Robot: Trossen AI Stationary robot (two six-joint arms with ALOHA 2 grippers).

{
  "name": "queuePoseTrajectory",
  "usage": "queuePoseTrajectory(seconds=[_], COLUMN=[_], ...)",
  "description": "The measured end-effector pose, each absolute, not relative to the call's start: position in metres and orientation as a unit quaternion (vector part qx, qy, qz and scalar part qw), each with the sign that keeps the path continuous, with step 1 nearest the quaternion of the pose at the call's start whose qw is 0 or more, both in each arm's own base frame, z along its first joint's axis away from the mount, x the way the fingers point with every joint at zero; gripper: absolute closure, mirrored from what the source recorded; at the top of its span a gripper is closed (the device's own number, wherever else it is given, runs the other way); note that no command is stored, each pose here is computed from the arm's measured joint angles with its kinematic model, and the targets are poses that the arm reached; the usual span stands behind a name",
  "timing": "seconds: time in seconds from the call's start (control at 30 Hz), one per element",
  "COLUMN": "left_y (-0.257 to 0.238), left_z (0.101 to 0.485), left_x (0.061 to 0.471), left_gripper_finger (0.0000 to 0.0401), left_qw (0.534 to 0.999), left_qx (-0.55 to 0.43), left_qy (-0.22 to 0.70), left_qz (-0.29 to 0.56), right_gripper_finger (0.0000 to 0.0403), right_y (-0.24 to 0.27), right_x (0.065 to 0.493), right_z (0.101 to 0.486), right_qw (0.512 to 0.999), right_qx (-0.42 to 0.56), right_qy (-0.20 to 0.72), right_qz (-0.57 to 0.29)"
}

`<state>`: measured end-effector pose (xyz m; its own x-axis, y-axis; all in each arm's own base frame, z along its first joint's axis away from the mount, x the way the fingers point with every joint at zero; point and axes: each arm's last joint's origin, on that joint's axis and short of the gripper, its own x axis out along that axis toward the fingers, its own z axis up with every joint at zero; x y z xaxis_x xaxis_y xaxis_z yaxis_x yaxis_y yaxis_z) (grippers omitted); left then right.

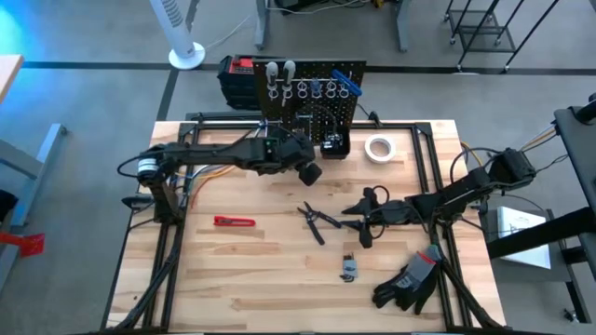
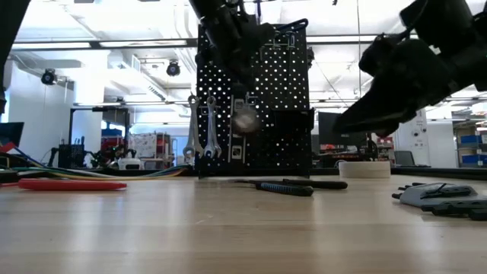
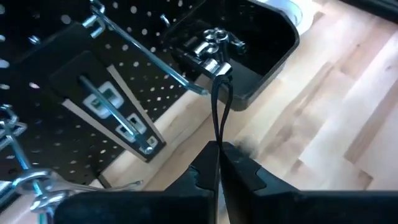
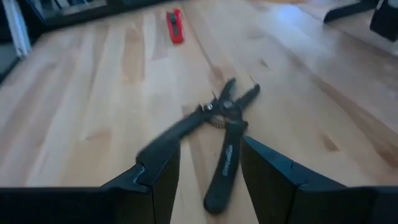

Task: Hang tools onto peg board
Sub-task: Hang the tape measure on peg board

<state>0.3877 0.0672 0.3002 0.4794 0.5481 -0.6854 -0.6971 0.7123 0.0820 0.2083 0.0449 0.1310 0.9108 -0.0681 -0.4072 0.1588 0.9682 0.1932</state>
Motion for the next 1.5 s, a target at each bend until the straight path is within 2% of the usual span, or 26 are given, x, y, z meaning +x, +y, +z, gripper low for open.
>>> queuePoseTrajectory(seconds=[0.3, 1.5], left_y=[0.08, 0.087], left_z=[0.304, 0.301], left_x=[0.383, 0.381], left_gripper_finger=[0.0401, 0.0401], left_qw=[0.853, 0.852], left_qx=[-0.148, -0.155], left_qy=[0.353, 0.363], left_qz=[0.355, 0.343], right_gripper_finger=[0.0239, 0.0238], right_y=[0.042, 0.041], right_x=[0.196, 0.195], right_z=[0.132, 0.132], right_qw=[0.976, 0.976], right_qx=[0.124, 0.125], right_qy=[0.172, 0.172], right_qz=[-0.054, -0.054])
